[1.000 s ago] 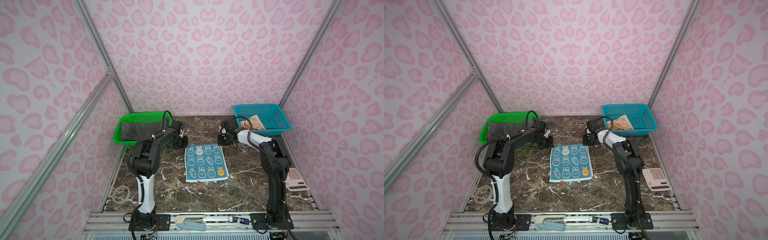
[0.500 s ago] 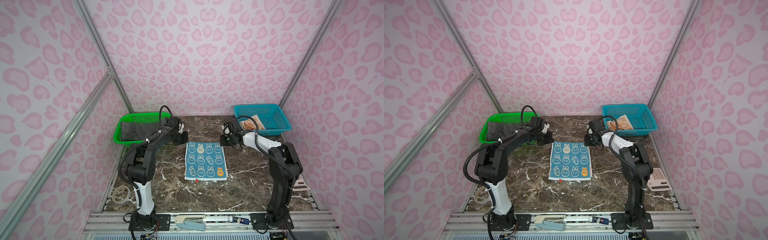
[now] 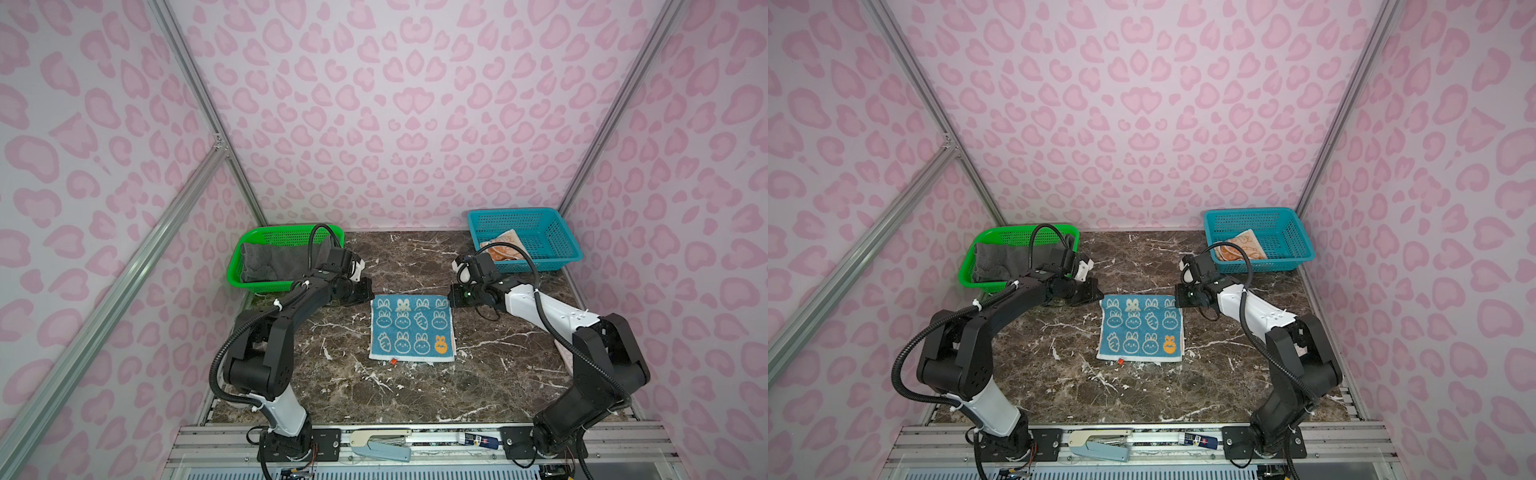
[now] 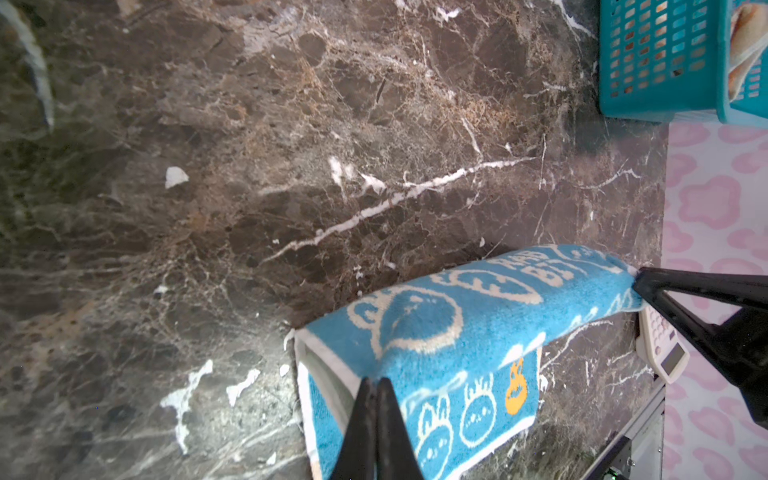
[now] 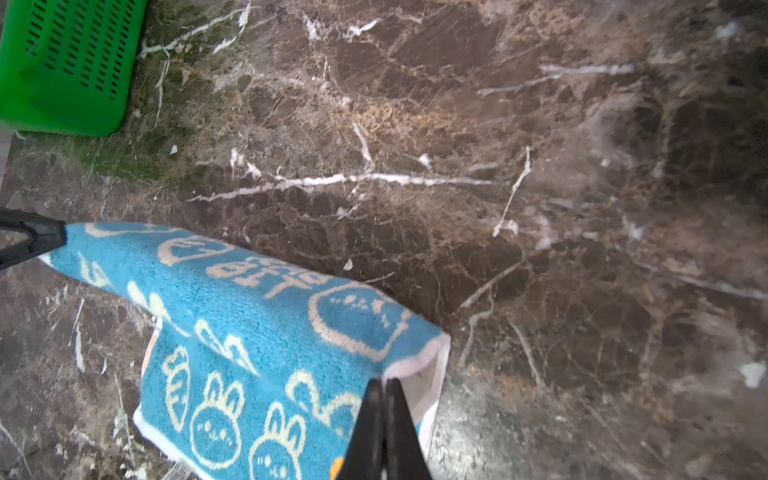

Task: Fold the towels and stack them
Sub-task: 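Fold the far edge toward the robot with both grippers, halving the towel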

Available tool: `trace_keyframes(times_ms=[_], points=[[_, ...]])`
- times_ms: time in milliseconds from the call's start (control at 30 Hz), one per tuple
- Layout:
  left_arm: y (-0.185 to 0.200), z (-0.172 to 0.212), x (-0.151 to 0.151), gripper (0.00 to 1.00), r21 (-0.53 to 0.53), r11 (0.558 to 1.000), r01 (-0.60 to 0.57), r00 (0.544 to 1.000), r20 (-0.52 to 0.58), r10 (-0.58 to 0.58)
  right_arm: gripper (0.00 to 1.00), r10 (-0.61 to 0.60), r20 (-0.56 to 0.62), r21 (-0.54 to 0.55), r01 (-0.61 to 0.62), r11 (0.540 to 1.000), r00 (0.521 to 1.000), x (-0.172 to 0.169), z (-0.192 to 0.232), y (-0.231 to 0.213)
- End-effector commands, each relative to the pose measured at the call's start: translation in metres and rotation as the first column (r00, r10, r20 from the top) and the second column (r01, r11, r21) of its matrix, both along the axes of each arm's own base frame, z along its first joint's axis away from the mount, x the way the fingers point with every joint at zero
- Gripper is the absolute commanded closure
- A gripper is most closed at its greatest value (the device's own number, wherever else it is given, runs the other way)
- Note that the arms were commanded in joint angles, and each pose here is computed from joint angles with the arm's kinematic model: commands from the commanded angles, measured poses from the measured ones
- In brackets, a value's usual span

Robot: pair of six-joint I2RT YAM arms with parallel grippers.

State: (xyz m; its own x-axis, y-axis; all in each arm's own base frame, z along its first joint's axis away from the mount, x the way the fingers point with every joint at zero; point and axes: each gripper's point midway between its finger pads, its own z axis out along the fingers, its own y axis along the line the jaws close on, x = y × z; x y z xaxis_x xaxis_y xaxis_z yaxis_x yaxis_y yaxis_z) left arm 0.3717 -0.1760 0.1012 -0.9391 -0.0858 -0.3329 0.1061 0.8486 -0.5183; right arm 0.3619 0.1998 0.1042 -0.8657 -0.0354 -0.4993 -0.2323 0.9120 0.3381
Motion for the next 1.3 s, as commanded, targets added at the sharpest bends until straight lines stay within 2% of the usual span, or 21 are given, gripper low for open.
trace_keyframes(times_ms=[0,333,533,967,1267], points=[[-0.002,0.006,-0.012,0.97,-0.023,0.999,0.029,0.999,0.020,-0.029,1.00,-0.010,-0.009,-0.024,0.009,1.000,1.000,-0.015,-0.005,-0.005],[-0.001,-0.006,-0.057,0.97,-0.031,0.998,0.059,0.997,-0.041,-0.060,1.00,-0.012,-0.078,-0.032,0.009,0.999,0.997,-0.069,-0.023,-0.006],[-0.001,-0.016,-0.075,0.97,-0.031,0.997,0.074,0.994,-0.076,-0.077,1.00,-0.017,-0.110,-0.037,0.013,0.999,0.994,-0.090,-0.033,-0.007],[0.000,-0.012,-0.096,0.97,-0.034,0.996,0.084,0.994,-0.071,-0.086,1.00,-0.010,-0.142,-0.058,0.001,0.998,0.990,-0.116,-0.045,-0.012],[0.006,-0.044,-0.114,0.97,0.021,0.998,0.065,0.985,-0.163,-0.060,0.98,-0.008,-0.169,-0.091,-0.007,0.996,0.986,-0.127,-0.064,-0.013]])
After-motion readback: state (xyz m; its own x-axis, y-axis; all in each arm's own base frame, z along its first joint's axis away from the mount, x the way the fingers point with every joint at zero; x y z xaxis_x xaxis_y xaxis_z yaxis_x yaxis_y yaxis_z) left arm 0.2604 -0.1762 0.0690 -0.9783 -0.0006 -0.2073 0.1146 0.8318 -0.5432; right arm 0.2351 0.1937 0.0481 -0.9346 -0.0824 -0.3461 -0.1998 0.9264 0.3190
